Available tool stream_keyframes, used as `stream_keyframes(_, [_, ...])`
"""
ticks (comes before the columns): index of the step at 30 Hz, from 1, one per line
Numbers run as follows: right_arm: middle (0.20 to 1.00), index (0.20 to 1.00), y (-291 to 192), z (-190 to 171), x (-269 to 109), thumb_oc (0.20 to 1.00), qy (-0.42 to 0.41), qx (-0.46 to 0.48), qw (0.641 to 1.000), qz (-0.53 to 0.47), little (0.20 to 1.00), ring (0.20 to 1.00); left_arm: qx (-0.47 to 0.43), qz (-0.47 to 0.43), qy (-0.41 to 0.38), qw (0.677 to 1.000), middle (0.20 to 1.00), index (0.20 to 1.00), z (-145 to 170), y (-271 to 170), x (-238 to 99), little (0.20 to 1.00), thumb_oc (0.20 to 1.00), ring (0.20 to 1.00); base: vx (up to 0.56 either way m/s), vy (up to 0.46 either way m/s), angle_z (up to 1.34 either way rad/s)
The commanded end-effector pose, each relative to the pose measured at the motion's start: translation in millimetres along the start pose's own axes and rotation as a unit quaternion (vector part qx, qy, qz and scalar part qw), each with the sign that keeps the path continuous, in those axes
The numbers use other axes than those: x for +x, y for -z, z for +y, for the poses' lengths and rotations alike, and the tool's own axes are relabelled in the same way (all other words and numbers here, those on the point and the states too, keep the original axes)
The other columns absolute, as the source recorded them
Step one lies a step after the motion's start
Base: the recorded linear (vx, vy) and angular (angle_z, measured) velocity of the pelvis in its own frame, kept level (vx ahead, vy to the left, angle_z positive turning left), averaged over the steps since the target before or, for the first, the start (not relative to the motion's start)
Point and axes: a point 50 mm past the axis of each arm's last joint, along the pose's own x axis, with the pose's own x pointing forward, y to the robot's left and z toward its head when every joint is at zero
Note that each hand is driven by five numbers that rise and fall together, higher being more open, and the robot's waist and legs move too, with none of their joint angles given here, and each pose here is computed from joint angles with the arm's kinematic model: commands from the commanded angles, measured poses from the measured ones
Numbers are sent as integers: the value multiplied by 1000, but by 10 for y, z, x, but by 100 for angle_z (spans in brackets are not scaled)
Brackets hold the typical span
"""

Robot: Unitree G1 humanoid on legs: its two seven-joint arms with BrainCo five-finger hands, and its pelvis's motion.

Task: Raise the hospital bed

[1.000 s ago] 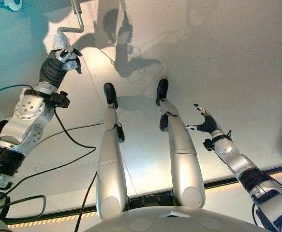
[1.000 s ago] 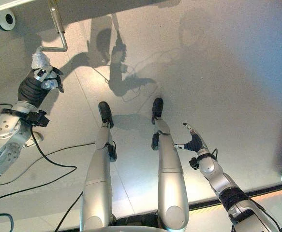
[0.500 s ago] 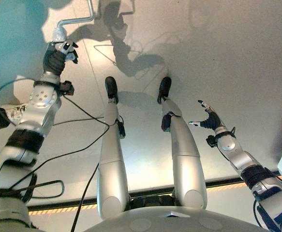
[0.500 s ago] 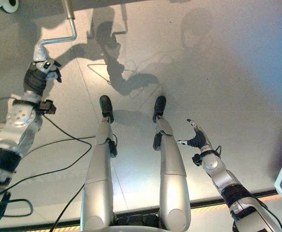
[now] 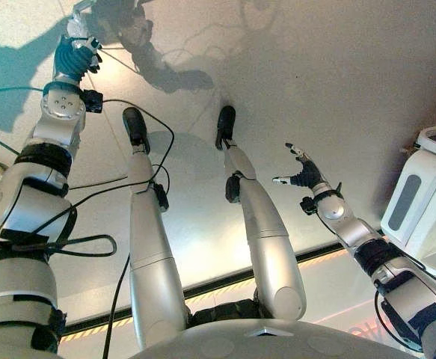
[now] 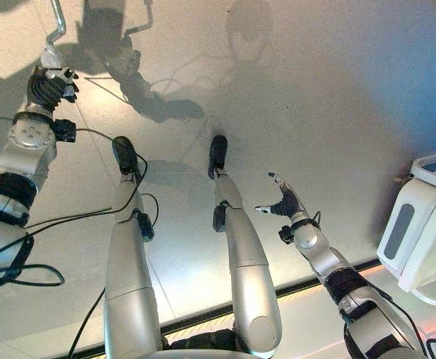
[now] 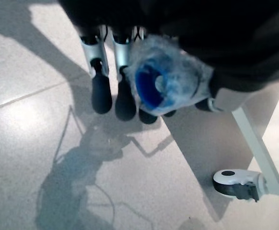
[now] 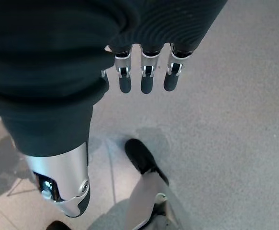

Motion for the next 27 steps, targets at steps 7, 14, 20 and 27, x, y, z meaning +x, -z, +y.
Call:
stream_keyframes(7, [1000,1000,-90,149,-48,1000,-21,25,999,-26,1000,1000,70,21,-20,997,200,200,-80,-16,40,200,200,200,-3,-19,0])
stream_keyframes(14, [1000,1000,-120,205,-16,1000,-26,13,999,-27,1000,1000,50,-73,65,994,200,200,-754,-468,-4,200,200,200,-22,-85,-4])
stream_keyframes(20, [1000,1000,-81,163,-27,1000,-20,1,1000,-21,1000,1000,0,-167,140,976,200,200,-1153,-838,-209,200,200,200,-23,-78,-3])
stream_keyframes(27, [1000,1000,21,61,-81,1000,-7,-14,1000,-4,1000,1000,-82,-247,210,942,200,200,-1318,-1081,-546,200,200,200,-18,-52,-1])
